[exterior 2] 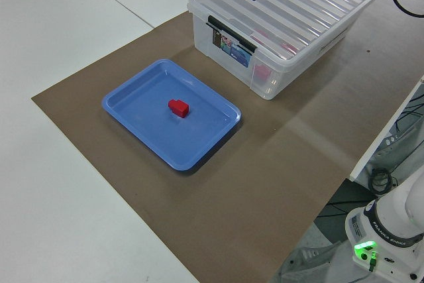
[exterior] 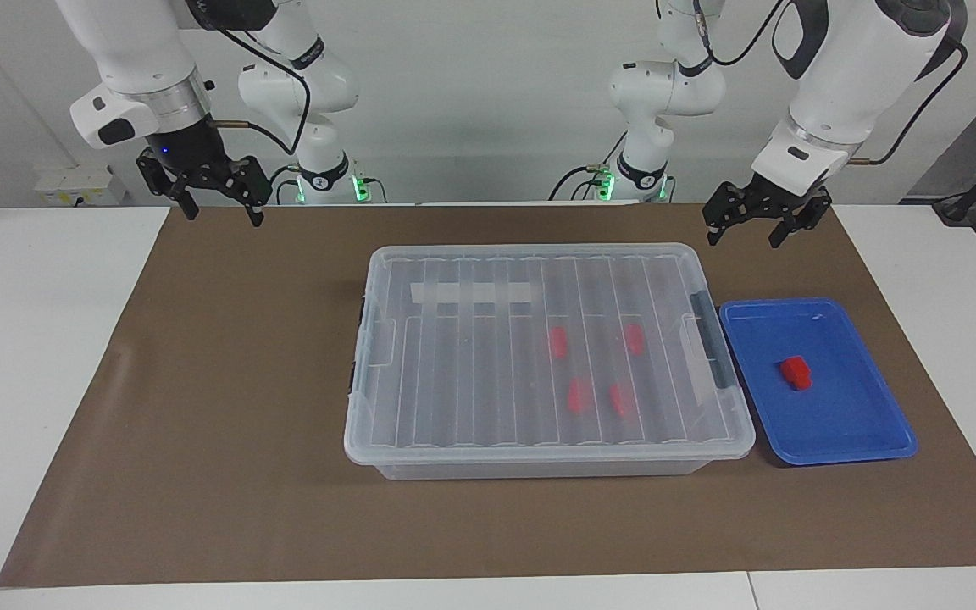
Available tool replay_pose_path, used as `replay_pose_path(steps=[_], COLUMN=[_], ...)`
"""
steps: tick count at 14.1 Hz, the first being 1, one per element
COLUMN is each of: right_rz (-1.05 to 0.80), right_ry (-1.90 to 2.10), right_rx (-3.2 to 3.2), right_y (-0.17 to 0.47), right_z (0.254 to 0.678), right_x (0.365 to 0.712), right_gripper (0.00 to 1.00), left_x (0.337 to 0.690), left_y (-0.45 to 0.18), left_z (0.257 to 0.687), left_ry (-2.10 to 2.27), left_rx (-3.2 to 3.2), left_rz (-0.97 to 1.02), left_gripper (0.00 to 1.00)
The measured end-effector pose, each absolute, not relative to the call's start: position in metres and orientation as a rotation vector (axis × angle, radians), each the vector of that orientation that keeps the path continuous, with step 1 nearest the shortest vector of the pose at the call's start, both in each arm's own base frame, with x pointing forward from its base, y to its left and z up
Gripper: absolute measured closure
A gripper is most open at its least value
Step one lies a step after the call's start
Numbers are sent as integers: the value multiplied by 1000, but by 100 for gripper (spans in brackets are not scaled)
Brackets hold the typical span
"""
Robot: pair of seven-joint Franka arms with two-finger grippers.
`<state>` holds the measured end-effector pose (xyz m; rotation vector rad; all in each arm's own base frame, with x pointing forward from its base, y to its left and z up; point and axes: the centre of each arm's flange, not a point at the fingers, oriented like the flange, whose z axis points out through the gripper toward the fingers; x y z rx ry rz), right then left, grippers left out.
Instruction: Place red block in blue tray from box
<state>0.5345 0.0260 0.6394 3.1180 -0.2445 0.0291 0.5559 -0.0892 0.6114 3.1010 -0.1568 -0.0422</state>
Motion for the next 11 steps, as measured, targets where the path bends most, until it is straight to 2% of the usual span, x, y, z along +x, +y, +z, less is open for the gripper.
replay_pose_path(steps=[11], right_rz=[16], right_ry=[-243], right_rx=[3117], right_y=[26], right_z=[638], right_x=[534], right_gripper=[0], left_x=[556], left_y=[-88], left_z=[611], left_ry=[-151], left_rx=[3101], left_rz=[-45], left_gripper=[0])
